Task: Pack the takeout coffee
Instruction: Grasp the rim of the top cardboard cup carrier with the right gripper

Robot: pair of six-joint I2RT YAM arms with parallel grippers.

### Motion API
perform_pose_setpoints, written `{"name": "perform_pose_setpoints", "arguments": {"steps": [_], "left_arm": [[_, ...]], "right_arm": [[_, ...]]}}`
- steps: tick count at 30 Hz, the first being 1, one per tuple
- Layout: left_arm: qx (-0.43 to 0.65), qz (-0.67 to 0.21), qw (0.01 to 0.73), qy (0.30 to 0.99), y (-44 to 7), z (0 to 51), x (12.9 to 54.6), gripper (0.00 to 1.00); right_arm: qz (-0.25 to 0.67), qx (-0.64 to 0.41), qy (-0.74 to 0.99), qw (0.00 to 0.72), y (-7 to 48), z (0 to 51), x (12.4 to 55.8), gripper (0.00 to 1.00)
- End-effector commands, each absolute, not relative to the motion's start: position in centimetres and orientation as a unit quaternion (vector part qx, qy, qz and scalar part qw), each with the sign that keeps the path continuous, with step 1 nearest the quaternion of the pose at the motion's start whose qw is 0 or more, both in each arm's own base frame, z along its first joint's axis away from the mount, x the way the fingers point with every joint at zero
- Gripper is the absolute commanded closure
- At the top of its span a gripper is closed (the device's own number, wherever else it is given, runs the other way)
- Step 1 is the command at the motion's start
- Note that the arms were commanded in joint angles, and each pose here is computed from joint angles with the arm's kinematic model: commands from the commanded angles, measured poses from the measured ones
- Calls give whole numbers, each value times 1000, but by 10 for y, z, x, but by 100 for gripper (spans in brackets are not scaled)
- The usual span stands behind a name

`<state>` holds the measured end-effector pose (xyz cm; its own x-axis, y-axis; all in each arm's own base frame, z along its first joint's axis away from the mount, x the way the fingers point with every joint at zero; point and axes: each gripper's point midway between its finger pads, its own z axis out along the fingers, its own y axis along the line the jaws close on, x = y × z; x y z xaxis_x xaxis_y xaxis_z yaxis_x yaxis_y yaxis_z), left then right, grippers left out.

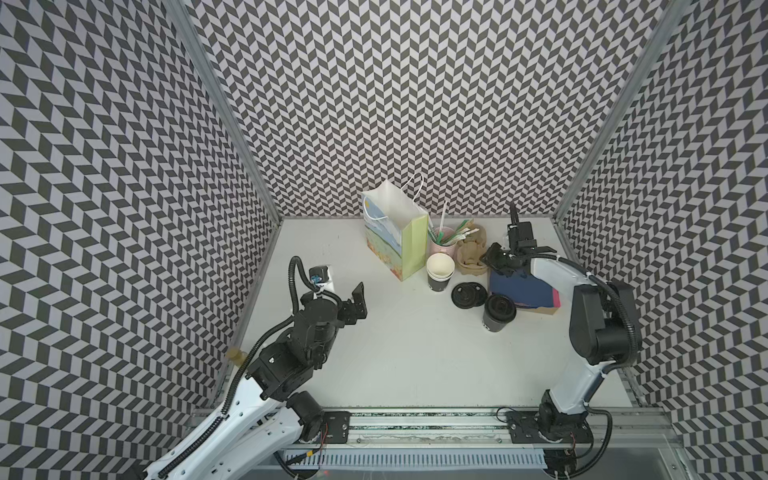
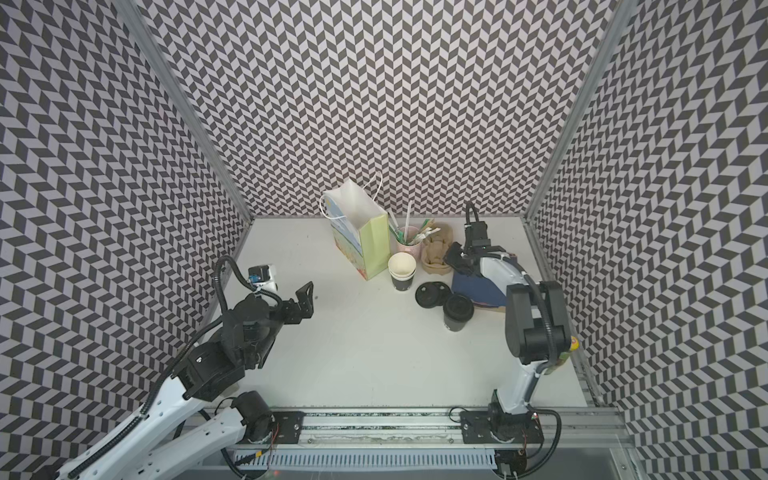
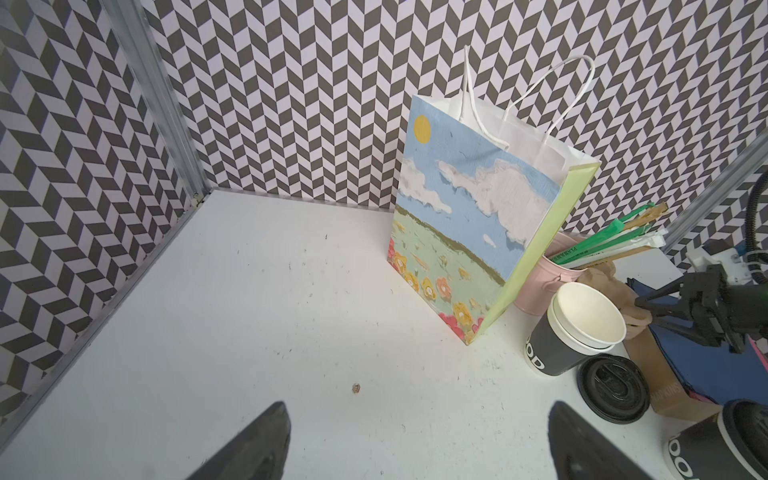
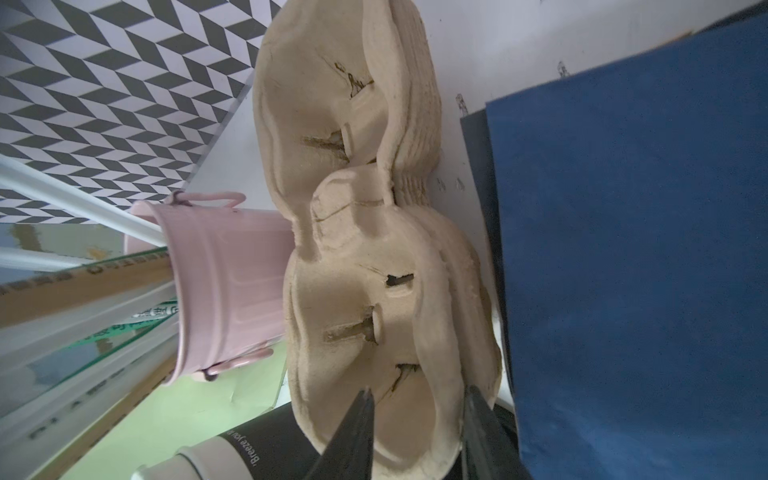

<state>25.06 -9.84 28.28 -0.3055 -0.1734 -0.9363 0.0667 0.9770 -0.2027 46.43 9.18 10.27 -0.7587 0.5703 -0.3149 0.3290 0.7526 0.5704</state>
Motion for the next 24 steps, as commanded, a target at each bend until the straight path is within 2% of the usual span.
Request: {"name": "perform_pose_setpoints", "arguments": {"steps": [1,15,24], "left_arm": [[-35,-105,594,797,-98,285,252,3],[-26,-100,595,797,-98,285,252,3],[-26,-101,595,797,-98,285,252,3]], "right_arm": [[253,248,899,258,90,102,471,68],[271,242,893,265,94,107,472,82],[277,244,888,273,93,112,472,86]]}}
